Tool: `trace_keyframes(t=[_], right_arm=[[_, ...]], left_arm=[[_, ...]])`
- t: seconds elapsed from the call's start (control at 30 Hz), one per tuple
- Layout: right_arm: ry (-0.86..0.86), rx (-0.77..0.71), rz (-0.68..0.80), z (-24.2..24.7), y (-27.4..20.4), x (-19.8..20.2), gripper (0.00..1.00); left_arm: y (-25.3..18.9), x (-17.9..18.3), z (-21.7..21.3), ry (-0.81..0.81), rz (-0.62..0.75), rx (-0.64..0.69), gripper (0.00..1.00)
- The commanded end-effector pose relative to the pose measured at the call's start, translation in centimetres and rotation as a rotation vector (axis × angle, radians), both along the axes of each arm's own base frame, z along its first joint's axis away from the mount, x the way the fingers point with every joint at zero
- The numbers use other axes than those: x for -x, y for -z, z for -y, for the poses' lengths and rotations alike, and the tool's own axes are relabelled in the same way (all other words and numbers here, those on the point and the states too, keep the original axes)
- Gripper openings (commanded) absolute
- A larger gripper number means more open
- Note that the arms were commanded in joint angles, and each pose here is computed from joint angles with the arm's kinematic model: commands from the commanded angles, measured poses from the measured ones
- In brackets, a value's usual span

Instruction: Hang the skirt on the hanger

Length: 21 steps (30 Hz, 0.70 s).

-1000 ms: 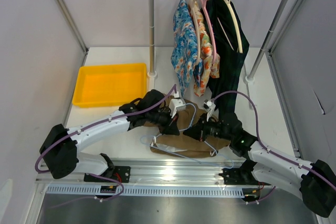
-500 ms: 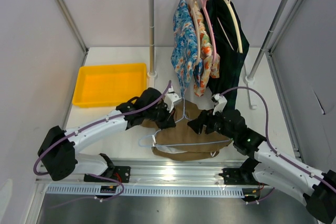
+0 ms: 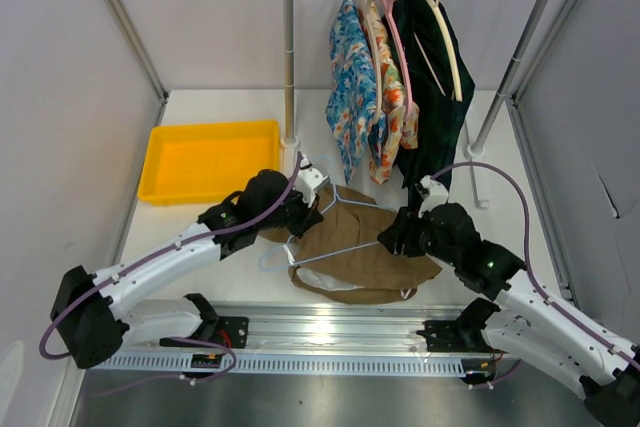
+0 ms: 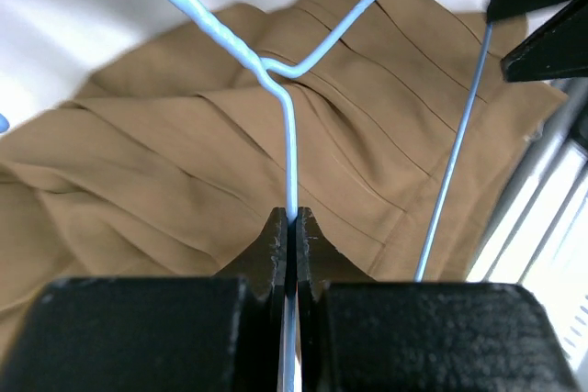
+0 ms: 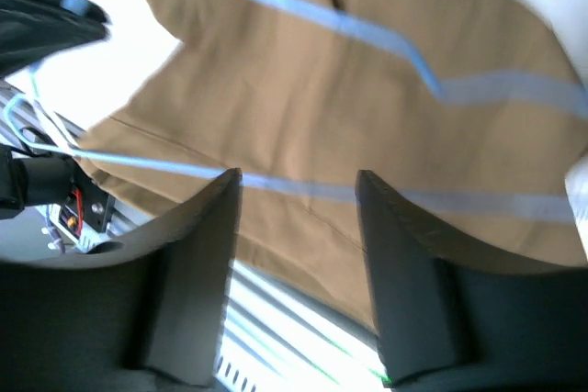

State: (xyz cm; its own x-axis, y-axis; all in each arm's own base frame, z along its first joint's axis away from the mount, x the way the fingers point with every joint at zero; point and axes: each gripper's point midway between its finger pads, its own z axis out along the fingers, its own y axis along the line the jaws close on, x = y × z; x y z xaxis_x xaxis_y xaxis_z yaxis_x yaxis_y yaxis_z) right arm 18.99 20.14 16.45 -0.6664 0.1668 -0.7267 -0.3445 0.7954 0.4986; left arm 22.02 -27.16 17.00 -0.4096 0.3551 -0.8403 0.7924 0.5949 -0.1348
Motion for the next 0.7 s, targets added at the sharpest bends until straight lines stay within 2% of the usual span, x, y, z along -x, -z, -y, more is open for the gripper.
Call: trace_keyframes(t=[0.0,0.1,0.27,0.37,0.5,0.6,0.67], right_arm=[[0.045,0.039,-0.056,1.1,-0.8,0.8,0.54],[0.074,0.093,-0.121,2.4,-0.1,2.3,0.49],[0.060,0.059,-0.139,3.0,-2.6,4.2,0.42],[0.047,0.111,-0.238,3.4,-0.1,5.9,0.35],[0.057,0.069,-0.332,3.5,1.7,7.8,0.32],[0.083,0.144,-0.421,5.2,3.5,9.5,0.27],[0.093,0.138,-0.426,5.8,3.5,10.0,0.25]], left_arm=[[-2.2,-1.6,-0.8,-0.036,0.164,0.032,0.00],[-3.4,-1.5,-1.0,-0.028,0.217,0.063,0.00],[-3.4,-1.6,-1.2,-0.027,0.240,0.055,0.00],[-3.8,-1.7,-1.2,-0.034,0.248,0.071,0.00],[-4.0,-1.6,-1.1,-0.038,0.243,0.086,0.00],[-3.9,-1.6,-0.9,-0.036,0.234,0.096,0.00],[-4.0,-1.6,-0.6,-0.030,0.237,0.102,0.00]])
